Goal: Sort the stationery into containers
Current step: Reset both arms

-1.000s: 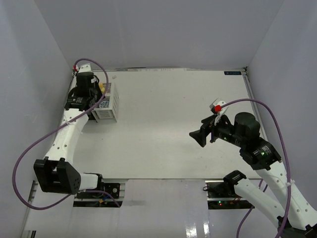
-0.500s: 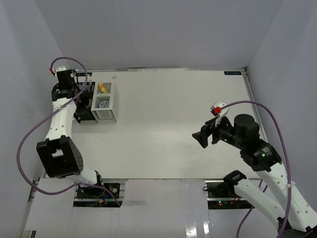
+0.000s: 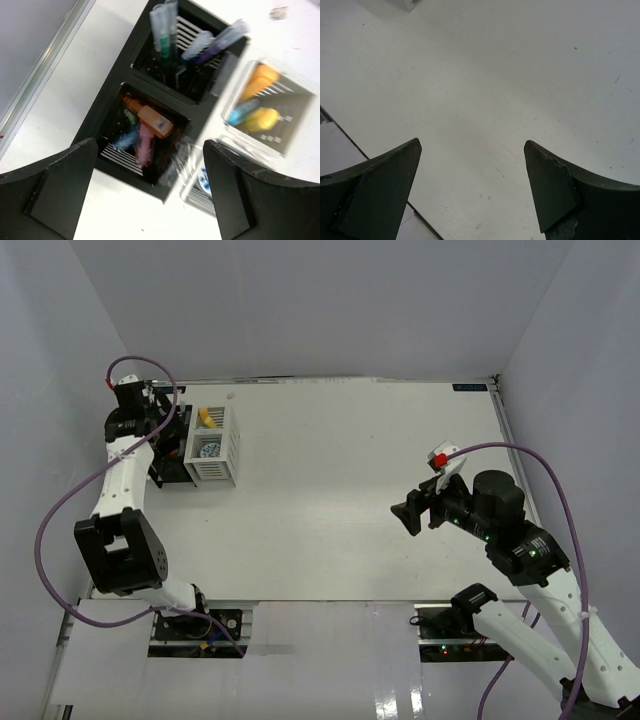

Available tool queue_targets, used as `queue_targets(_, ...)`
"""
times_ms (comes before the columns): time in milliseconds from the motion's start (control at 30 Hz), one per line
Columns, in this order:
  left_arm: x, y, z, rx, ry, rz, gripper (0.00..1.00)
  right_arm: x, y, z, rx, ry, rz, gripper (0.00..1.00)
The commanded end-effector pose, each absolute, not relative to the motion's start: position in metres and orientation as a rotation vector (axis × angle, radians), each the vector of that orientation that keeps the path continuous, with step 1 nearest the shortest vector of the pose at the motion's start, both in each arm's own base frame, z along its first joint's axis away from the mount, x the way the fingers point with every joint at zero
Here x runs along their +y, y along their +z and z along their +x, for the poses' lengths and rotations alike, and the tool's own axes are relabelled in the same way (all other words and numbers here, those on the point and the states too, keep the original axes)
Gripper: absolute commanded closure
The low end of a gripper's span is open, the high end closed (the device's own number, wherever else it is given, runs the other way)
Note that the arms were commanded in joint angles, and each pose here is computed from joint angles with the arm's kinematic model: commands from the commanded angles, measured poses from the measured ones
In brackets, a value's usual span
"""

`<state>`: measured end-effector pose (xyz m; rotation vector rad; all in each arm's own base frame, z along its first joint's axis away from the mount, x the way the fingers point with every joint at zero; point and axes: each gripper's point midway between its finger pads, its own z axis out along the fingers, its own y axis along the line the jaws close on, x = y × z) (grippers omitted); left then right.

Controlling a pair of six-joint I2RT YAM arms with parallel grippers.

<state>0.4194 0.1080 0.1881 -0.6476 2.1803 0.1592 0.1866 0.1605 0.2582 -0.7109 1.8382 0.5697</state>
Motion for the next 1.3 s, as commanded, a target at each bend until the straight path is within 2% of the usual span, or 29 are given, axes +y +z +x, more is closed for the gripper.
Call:
queue_targets(0, 0.093, 0.281, 0.410, 1.973, 0.063, -0.520, 0.02, 0.152, 0.285, 0.193, 1.788, 0.528, -0.634, 0.10)
queue_targets(100, 0.077, 0.324, 0.392, 1.881, -0.004, -0.443, 0.02, 0.140, 0.305, 0.203, 1.768, 0.461, -0.537, 0.10)
queue_targets(133, 0.071, 0.351, 0.375, 1.808, -0.021, -0.423, 0.02, 0.134, 0.312, 0.206, 1.762, 0.425, -0.503, 0.10)
queue_targets(233, 0.046, 0.386, 0.343, 1.709, -0.093, -0.343, 0.02, 0.112, 0.343, 0.213, 1.704, 0.321, -0.390, 0.10)
queue_targets(333, 0.025, 0.392, 0.321, 1.677, -0.128, -0.263, 0.02, 0.096, 0.375, 0.211, 1.631, 0.270, -0.317, 0.10)
queue_targets(467, 0.004, 0.421, 0.262, 1.540, -0.152, -0.163, 0.02, 0.071, 0.408, 0.200, 1.537, 0.201, -0.261, 0.10)
queue_targets(800, -0.014, 0.405, 0.186, 1.535, -0.130, -0.036, 0.02, 0.015, 0.436, 0.156, 1.347, 0.129, -0.127, 0.10)
queue_targets(1267, -0.019, 0.397, 0.147, 1.553, -0.139, -0.039, 0.02, 0.010, 0.426, 0.155, 1.360, 0.131, -0.091, 0.10)
